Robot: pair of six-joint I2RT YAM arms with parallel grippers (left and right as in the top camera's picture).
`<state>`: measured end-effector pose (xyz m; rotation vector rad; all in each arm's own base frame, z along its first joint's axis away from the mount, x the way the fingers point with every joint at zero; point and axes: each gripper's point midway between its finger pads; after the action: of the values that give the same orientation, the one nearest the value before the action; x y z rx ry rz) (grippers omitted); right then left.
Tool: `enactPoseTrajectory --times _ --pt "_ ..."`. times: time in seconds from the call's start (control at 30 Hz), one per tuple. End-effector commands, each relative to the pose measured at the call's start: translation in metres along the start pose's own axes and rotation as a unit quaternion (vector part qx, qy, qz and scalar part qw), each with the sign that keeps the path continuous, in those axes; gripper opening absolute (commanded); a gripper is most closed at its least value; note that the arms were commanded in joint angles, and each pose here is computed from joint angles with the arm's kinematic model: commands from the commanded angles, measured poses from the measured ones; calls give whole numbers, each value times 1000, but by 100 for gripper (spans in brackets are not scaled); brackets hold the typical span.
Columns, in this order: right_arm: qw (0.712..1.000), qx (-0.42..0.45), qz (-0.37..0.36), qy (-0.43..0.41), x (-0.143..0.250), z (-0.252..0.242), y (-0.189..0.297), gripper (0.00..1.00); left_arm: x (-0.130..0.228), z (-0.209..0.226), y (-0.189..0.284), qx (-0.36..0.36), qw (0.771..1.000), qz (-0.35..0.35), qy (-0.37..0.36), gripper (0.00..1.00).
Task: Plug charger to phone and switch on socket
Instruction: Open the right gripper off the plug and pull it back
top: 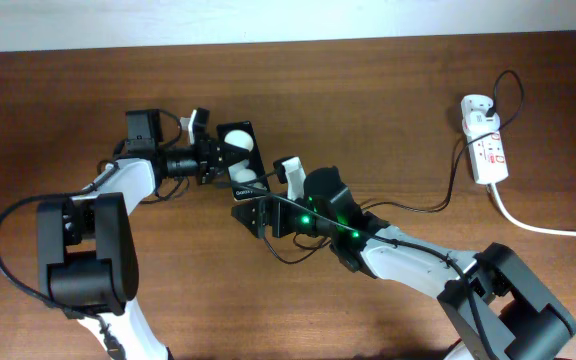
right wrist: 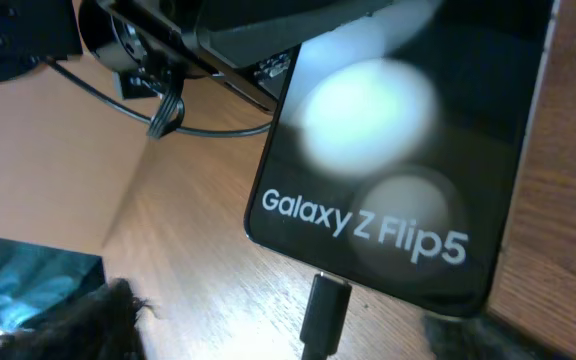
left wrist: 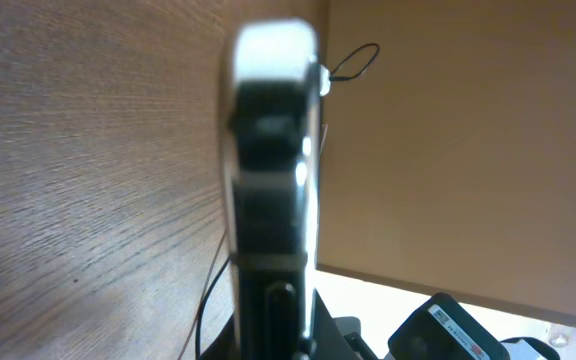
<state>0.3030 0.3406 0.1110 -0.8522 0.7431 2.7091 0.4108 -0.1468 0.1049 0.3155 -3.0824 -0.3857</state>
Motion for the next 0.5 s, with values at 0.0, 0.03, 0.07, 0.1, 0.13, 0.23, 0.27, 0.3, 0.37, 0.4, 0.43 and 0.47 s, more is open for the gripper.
enactPoseTrajectory --times 0.0,0.03,0.07,0.1,0.13,0.23,0.27,0.3,0.37,0.4,0.43,0.47 --pt "1000 17 -3 -6 -7 -8 4 99 0 -10 2 2 1000 -2 -24 0" --pt "1000 13 7 -15 -7 -14 8 99 0 -10 2 2 1000 -2 -24 0" --pt "1000 2 14 -21 -8 -16 13 99 -1 -7 2 -7 1000 -8 -23 0" --pt "999 -6 17 -27 -11 -20 17 99 -3 -3 2 -18 999 -14 -22 0" --pt "999 4 19 -48 -15 -35 26 99 -5 3 2 -33 999 -21 -17 0" --pt "985 87 52 -138 2 -90 51 99 -7 18 1 -76 996 -36 1 0" --pt "976 127 55 -167 7 -111 62 99 -7 29 -2 -108 993 -44 6 0" --pt "966 164 56 -190 12 -129 73 99 -7 37 -5 -134 990 -50 9 0" --pt "945 235 52 -222 21 -161 94 99 -5 55 -15 -203 977 -62 4 0" --pt "943 241 54 -225 22 -163 95 99 -2 60 -22 -227 972 -62 -4 0" --pt "943 241 54 -225 22 -163 95 99 0 61 -27 -235 970 -60 -9 3" --pt "942 244 53 -224 22 -164 96 99 1 62 -29 -243 968 -60 -12 3"
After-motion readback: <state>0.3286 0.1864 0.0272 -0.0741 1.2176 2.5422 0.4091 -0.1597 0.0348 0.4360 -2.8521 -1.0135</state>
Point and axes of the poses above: each gripper's point midway between its finger pads, its own y axis back along the fingers, its own z axis along the line the jaws close on, x = y × z, and after that the axes turned 3 degrees about y, right-handed
